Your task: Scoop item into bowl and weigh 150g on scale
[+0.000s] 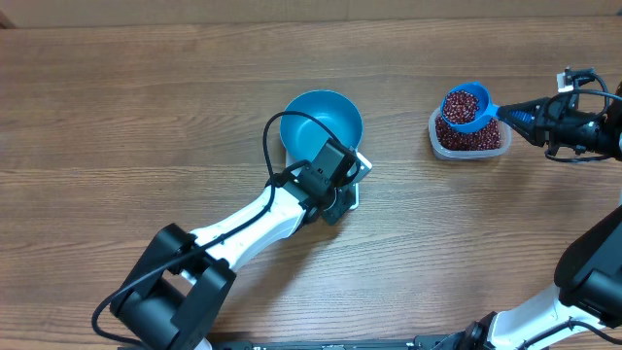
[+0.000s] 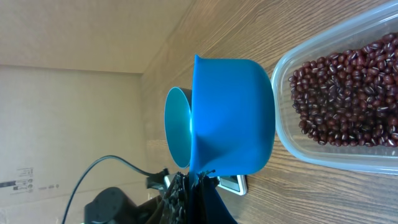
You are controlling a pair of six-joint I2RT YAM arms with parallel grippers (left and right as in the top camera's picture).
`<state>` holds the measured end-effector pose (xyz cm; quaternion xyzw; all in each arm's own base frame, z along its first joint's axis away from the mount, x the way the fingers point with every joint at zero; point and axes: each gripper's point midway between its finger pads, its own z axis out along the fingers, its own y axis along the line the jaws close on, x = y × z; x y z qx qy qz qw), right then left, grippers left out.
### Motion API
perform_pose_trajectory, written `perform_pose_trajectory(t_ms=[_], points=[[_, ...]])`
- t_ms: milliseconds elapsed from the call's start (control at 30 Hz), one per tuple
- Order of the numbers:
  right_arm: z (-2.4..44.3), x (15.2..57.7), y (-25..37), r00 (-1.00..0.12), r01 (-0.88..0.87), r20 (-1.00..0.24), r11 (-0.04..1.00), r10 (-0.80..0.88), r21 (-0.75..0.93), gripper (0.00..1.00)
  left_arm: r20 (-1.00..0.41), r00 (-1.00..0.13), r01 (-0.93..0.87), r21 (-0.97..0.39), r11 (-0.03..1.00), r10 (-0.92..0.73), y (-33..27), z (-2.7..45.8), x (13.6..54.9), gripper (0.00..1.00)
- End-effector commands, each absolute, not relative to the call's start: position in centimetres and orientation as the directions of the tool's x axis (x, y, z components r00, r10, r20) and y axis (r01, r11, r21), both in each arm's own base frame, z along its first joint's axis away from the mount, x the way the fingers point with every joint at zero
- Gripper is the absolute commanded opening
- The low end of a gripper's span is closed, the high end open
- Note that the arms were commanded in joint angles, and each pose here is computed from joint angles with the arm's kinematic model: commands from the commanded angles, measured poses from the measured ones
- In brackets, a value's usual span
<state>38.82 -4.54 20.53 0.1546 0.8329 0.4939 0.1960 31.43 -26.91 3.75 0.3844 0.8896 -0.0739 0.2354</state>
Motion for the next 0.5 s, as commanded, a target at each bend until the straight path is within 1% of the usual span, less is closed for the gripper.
perform_pose_trajectory(t_ms=[0, 200, 467], points=[[20.87, 38.88, -4.56, -0.873, 0.043, -0.189, 0.457, 0.450, 0.889, 0.04, -0.452, -0.590, 0.725, 0.068, 0.685, 0.669, -26.39, 2.63, 31.30, 0.04], [20.87, 38.89, -4.56, -0.873, 0.040, -0.192, 0.458, 0.448, 0.888, 0.04, -0.453, -0.590, 0.724, 0.071, 0.686, 0.669, -26.37, 2.64, 31.37, 0.04], [20.87, 38.88, -4.56, -0.873, 0.040, -0.192, 0.458, 0.448, 0.888, 0.04, -0.447, -0.592, 0.702, 0.121, 0.702, 0.670, -25.76, 2.19, 32.17, 0.04]])
